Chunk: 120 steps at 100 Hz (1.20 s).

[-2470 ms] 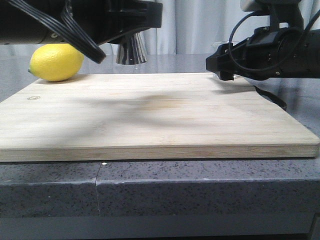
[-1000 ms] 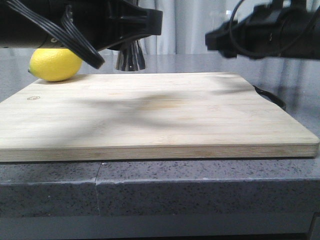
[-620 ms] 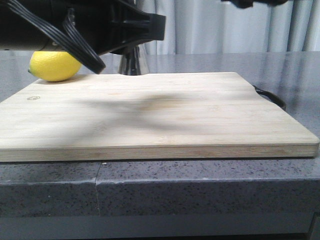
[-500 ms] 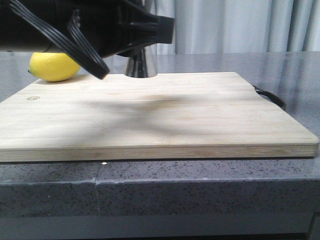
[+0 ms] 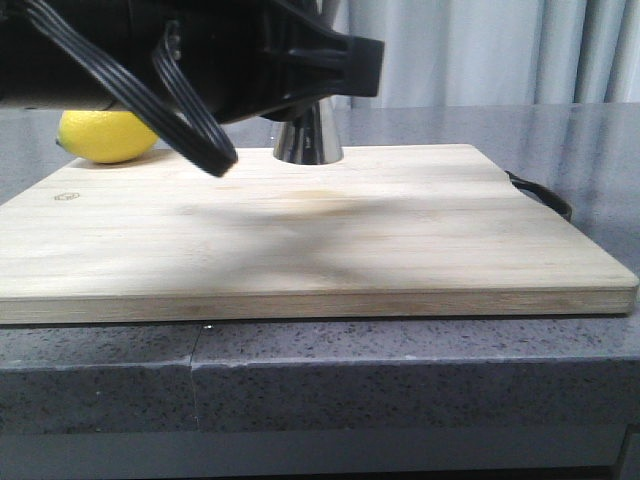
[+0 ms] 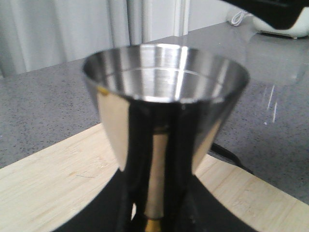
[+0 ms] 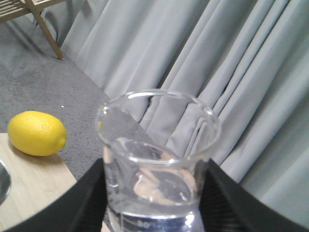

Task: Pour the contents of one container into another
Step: 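Lift the beaker with the right gripper toward the held jigger, then tilt the beaker with the right gripper, pouring liquid into the jigger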

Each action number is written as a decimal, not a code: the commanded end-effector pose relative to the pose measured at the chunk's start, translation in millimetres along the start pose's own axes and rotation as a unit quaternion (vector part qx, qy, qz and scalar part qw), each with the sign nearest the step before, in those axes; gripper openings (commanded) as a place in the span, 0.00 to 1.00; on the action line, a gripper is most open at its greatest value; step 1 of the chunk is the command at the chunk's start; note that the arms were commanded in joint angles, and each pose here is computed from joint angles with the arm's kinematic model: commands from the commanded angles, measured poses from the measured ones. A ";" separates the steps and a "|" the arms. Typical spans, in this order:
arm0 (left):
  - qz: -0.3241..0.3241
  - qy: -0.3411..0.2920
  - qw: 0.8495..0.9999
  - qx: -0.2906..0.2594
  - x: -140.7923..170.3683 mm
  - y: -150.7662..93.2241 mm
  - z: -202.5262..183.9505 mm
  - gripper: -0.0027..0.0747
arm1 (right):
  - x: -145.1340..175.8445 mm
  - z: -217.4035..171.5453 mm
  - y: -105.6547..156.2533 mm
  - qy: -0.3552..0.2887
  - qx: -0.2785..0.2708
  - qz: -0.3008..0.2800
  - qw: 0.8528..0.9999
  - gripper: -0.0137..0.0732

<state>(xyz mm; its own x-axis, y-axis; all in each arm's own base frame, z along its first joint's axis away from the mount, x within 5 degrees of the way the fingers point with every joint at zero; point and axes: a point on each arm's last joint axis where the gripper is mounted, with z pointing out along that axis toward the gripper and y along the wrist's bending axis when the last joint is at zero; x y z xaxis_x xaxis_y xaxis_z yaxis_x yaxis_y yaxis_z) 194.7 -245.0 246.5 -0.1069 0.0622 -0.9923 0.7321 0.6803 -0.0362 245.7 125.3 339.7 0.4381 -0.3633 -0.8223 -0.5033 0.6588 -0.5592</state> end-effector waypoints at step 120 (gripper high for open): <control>-0.005 -0.075 0.997 0.011 -28.1 -7.5 -5.2 0.01 | -29.1 -6.3 4.2 -0.094 -0.037 -0.233 0.967 0.39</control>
<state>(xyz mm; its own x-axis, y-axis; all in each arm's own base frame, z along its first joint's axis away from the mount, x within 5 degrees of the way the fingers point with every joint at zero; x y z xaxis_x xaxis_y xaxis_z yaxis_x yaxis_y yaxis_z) 190.2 -248.5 246.5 -0.1048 0.0649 -0.9924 0.7450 0.6661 -0.0352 235.4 134.8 336.4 0.6829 -0.5320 -0.5006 -0.3506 0.3625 -0.8636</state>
